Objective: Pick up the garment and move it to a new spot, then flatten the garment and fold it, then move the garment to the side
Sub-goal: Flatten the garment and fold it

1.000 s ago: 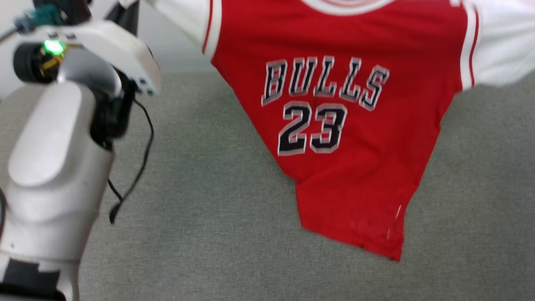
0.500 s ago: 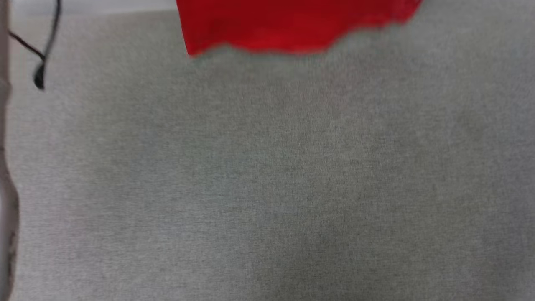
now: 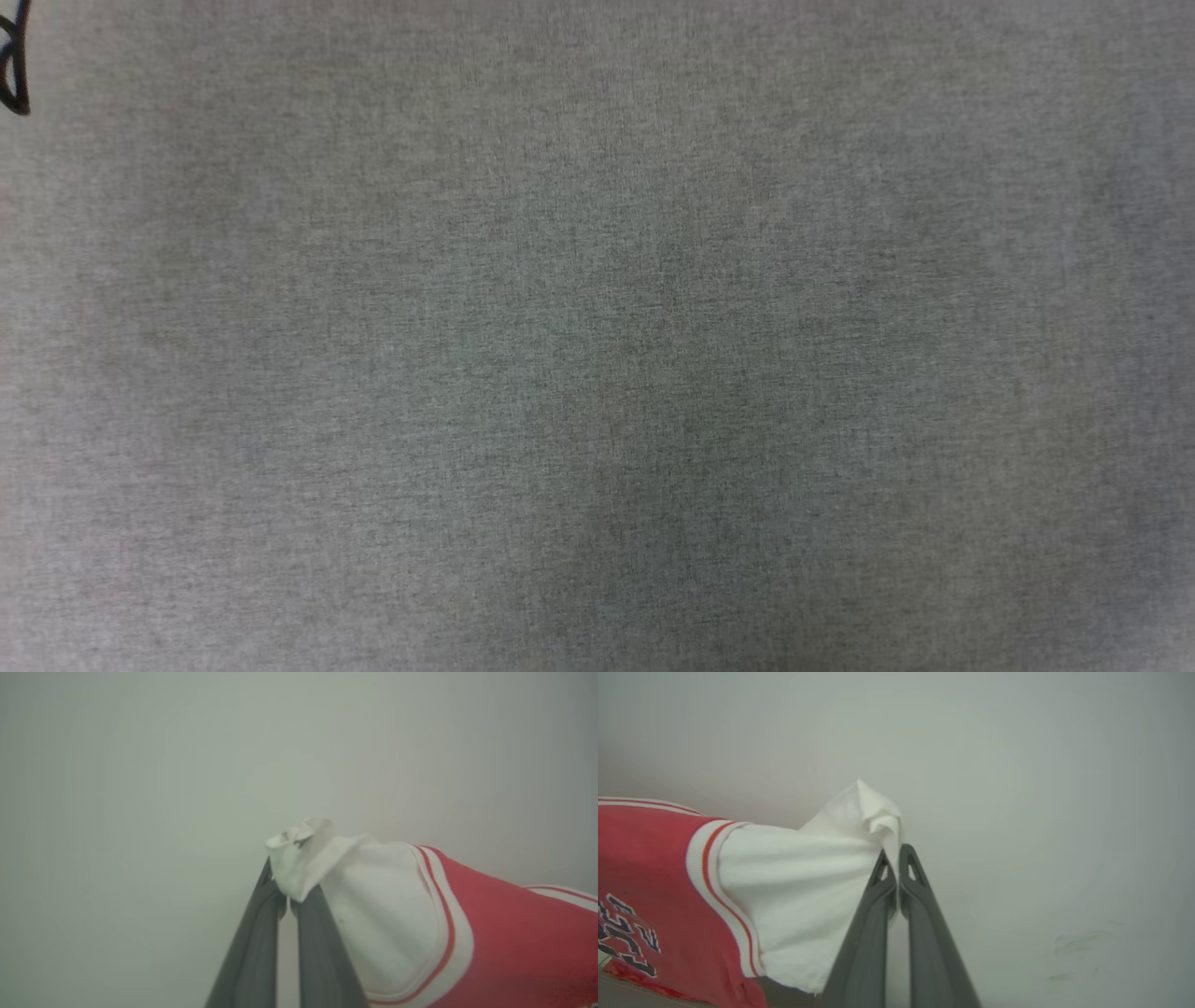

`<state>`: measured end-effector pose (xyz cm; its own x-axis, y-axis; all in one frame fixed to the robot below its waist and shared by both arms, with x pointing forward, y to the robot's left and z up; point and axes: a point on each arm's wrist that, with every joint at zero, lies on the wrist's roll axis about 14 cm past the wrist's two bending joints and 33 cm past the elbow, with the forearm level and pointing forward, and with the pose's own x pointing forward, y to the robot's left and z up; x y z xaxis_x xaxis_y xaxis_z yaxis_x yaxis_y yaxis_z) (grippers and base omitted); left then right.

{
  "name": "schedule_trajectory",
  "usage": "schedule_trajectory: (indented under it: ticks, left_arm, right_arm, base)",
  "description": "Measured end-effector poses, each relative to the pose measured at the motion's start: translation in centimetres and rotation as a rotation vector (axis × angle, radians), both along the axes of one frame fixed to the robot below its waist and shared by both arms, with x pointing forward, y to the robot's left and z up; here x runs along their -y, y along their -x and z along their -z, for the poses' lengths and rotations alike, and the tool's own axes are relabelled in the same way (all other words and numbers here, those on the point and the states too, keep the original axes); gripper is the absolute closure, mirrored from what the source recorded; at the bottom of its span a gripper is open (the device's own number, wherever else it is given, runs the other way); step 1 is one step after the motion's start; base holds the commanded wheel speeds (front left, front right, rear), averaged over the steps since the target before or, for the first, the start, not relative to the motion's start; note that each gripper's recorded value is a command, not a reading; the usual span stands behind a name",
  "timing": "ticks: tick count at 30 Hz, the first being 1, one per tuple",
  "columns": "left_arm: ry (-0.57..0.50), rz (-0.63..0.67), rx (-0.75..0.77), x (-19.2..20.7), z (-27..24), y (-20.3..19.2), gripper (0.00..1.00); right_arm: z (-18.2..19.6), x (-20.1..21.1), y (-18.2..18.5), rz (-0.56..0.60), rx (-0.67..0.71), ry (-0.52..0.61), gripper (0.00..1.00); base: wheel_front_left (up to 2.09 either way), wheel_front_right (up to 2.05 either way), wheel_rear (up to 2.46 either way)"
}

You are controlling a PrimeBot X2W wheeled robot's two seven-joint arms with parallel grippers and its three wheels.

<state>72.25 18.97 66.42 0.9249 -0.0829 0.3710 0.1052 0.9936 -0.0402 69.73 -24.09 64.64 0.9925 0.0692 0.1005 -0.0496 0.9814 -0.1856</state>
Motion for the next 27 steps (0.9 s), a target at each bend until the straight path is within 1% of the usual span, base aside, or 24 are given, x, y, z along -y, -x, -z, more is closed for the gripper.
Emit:
schedule_trajectory:
  ticks: [4, 7, 10, 13, 19, 24, 27]
  left_arm:
    - [0.025, 0.008, -0.074, 0.1, 4.1, -0.7, 1.00]
    - [0.040, 0.006, -0.114, -0.2, 6.1, -0.7, 1.00]
    - [0.066, 0.001, -0.147, -0.7, 7.5, 0.0, 1.00]
    - [0.077, 0.002, -0.184, -1.1, 8.9, 1.4, 1.00]
    - [0.137, -0.004, -0.255, -1.8, 11.4, 5.9, 1.00]
    - [0.179, -0.025, -0.287, -3.0, 12.6, 11.1, 1.00]
    - [0.184, -0.033, -0.315, -3.3, 13.8, 14.8, 1.00]
  right_arm:
    - [3.4, -0.7, -0.9, -0.020, -0.065, -0.010, 1.00]
    - [4.8, -1.2, -1.1, -0.033, -0.093, -0.022, 1.00]
    - [5.8, -1.7, -0.6, -0.052, -0.125, -0.027, 1.00]
    - [7.1, -2.1, 0.6, -0.070, -0.164, -0.044, 1.00]
    - [9.6, -2.2, 4.9, -0.098, -0.241, -0.074, 1.00]
    - [11.2, -1.8, 9.9, -0.110, -0.301, -0.103, 1.00]
    - [12.7, -1.4, 13.4, -0.107, -0.355, -0.123, 1.00]
  base:
    - [0.00, 0.00, 0.00]
    - [0.00, 0.00, 0.00]
    - [0.00, 0.00, 0.00]
    - [0.00, 0.00, 0.00]
    - [0.00, 0.00, 0.00]
    - [0.00, 0.00, 0.00]
    - [0.00, 0.00, 0.00]
